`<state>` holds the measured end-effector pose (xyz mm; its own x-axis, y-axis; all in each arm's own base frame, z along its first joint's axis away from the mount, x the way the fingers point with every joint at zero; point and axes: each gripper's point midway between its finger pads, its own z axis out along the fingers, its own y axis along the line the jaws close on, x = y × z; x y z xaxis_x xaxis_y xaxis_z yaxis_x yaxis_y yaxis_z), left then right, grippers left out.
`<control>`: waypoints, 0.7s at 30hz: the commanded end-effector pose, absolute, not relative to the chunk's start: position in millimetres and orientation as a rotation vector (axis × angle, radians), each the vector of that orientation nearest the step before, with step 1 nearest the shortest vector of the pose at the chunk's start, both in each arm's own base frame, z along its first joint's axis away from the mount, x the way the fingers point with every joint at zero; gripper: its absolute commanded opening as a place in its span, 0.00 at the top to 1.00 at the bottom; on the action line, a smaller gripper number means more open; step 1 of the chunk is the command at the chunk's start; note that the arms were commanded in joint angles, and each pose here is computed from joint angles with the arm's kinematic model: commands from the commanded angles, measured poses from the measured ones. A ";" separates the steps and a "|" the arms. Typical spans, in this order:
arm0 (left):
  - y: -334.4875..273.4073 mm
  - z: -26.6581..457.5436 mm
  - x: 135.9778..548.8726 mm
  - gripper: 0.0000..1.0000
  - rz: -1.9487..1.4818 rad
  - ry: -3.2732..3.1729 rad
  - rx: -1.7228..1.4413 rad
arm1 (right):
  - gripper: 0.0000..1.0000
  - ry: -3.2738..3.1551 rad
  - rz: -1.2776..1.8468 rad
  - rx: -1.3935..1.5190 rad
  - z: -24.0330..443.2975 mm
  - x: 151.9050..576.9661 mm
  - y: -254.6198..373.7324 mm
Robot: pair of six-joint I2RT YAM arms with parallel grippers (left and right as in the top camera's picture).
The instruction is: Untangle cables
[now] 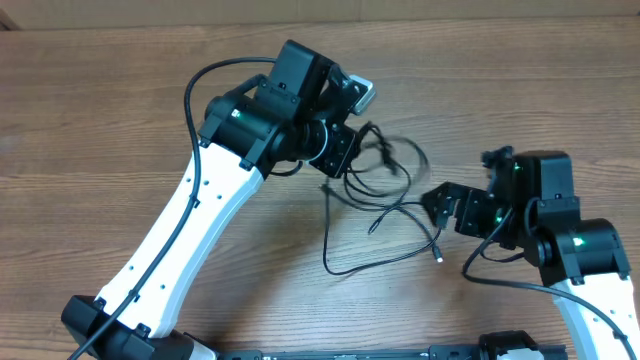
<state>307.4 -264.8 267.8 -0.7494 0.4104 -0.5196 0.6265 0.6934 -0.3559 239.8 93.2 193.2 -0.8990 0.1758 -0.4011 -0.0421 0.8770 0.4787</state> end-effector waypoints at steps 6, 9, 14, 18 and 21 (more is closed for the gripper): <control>-320.6 314.2 248.6 0.96 -1.284 2.250 1.098 | 0.00 2.344 1.008 -0.328 237.1 241.7 141.5; -335.9 333.4 226.2 0.96 -1.463 2.135 1.185 | 0.00 2.335 0.945 -0.265 238.0 254.0 134.8; -344.5 368.4 199.5 0.96 -1.724 1.888 1.311 | 0.00 2.446 0.704 -0.063 213.3 267.3 102.8; -337.5 400.4 183.6 0.96 -1.927 1.646 1.390 | 0.00 2.618 0.422 0.178 175.1 263.5 62.7; -329.4 407.8 188.0 0.96 -1.962 1.601 1.379 | 0.00 2.714 0.285 0.260 155.5 255.0 45.4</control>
<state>210.0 -349.5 364.8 -0.5524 0.4109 -0.7253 0.7458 -0.1451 -0.6502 253.9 85.6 186.3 -0.8933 0.1606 -0.4197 -0.0367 0.9048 0.4243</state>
